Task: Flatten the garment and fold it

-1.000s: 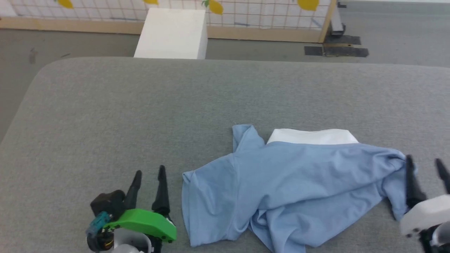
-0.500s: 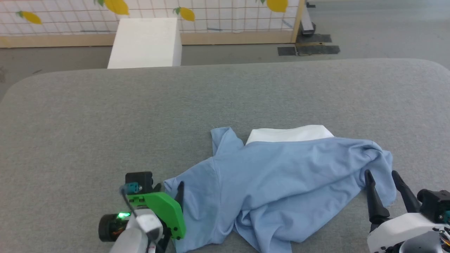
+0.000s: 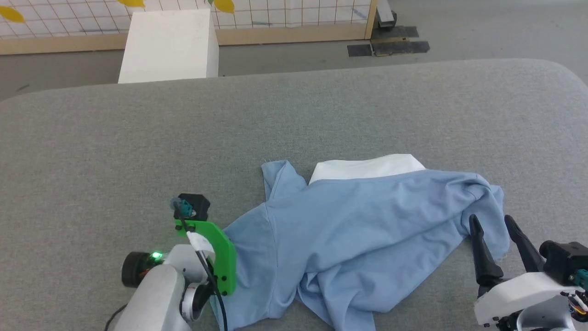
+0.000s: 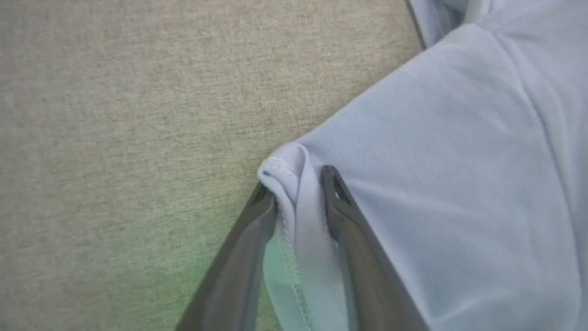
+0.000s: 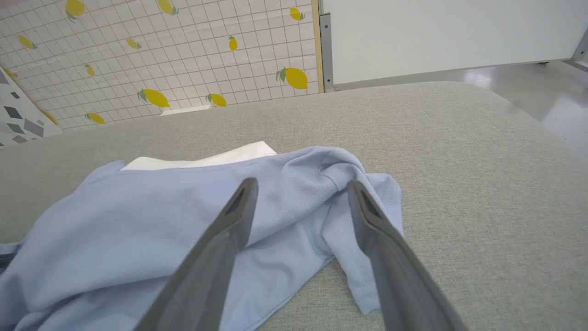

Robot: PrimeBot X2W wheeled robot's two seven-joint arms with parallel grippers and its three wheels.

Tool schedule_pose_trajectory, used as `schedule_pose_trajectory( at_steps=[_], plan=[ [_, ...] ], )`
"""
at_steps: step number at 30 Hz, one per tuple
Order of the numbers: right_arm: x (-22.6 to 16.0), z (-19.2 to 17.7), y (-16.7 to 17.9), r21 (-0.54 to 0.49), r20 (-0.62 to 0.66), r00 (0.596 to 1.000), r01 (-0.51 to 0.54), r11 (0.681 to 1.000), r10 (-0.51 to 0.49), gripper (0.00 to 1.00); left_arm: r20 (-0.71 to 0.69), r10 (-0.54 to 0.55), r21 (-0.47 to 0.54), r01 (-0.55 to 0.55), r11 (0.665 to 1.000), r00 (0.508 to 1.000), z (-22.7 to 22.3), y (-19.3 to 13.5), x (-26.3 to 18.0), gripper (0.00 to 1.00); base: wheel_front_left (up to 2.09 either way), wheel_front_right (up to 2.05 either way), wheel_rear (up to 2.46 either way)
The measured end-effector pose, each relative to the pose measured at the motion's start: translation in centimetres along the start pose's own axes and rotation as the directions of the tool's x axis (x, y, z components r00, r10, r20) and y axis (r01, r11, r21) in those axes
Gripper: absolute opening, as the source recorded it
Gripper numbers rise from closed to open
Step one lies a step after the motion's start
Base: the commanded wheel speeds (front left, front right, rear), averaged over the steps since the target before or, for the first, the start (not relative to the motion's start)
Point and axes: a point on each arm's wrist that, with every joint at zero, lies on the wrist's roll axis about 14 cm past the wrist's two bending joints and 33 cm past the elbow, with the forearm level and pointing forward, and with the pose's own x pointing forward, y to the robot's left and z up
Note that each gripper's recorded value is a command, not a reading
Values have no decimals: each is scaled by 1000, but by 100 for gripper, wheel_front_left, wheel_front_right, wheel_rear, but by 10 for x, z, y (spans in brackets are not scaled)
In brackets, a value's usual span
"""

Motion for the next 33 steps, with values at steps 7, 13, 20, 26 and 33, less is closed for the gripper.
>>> schedule_pose_trajectory(
  at_steps=[7, 13, 20, 26, 33],
  plan=[
    [3, 5, 2, 3, 15, 1000, -9, 1000, 9, 100, 218, 98, -196, -55, 979, 971, 23, 23, -19, 0, 0, 0, 0],
    [11, 16, 6, -22, 47, 999, -20, 1000, 21, 100, 320, 319, -415, -171, 893, 892, 12, 79, -55, 0, 0, 0, 0],
    [40, 25, -5, -55, 30, 999, 22, 998, -21, 100, 311, 379, -465, -209, 860, 872, -9, 95, -74, 0, 0, 0, 0],
    [75, 2, -29, -77, -156, 983, 88, 993, -99, 100, 299, 388, -487, -210, 848, 872, -14, 98, -74, 0, 0, 0, 0],
    [104, -45, -36, -41, -411, 903, 121, 992, -127, 100, 283, 380, -500, -203, 842, 881, -14, 99, -65, 0, 0, 0, 0]
  ],
)
